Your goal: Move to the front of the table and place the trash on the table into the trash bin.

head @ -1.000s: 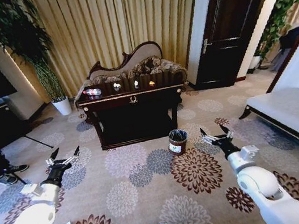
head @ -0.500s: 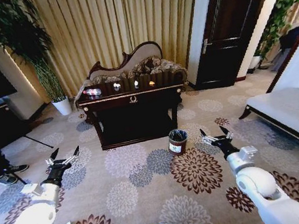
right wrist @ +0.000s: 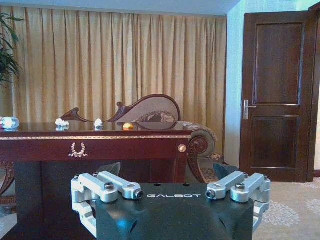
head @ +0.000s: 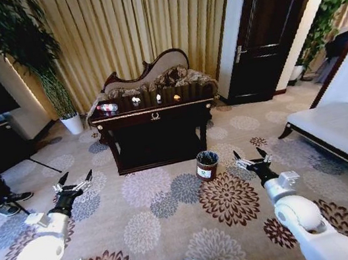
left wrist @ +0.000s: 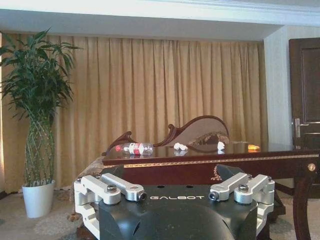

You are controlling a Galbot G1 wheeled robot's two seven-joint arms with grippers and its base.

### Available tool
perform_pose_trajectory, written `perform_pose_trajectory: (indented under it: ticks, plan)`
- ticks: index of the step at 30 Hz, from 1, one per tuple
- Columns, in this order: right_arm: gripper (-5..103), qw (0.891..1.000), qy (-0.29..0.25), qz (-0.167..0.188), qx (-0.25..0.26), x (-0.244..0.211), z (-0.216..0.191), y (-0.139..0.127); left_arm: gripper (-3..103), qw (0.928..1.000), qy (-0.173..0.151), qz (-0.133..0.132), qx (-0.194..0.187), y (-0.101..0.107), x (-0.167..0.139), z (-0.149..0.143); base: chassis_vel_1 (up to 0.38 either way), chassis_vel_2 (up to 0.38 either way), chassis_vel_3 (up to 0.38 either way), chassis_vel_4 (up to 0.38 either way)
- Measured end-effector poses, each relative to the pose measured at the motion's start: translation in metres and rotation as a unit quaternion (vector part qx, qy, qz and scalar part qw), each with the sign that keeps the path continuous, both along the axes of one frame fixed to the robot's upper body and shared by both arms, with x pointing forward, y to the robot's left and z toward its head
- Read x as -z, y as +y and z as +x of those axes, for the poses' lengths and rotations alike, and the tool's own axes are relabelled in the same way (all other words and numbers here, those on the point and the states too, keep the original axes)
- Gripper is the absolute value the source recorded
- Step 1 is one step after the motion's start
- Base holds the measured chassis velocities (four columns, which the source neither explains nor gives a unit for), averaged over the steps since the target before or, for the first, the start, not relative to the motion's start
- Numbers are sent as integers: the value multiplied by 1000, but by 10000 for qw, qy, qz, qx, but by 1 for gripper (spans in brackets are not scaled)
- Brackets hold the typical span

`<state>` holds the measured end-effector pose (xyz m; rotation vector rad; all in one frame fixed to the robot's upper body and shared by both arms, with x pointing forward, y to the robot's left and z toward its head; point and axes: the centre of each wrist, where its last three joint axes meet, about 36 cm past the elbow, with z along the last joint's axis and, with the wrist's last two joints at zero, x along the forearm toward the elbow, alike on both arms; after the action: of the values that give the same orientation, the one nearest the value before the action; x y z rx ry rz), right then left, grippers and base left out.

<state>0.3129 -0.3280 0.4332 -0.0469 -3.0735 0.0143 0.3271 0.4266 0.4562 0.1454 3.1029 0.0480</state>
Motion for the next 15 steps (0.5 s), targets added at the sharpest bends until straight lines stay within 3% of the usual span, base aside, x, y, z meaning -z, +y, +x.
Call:
perform_pose_trajectory:
  ticks: [15]
  plan:
    - [100,10000,10,-19,-39,1,1,2,100,10000,-10,11,8,0,-1,1,-131,138,130,-137]
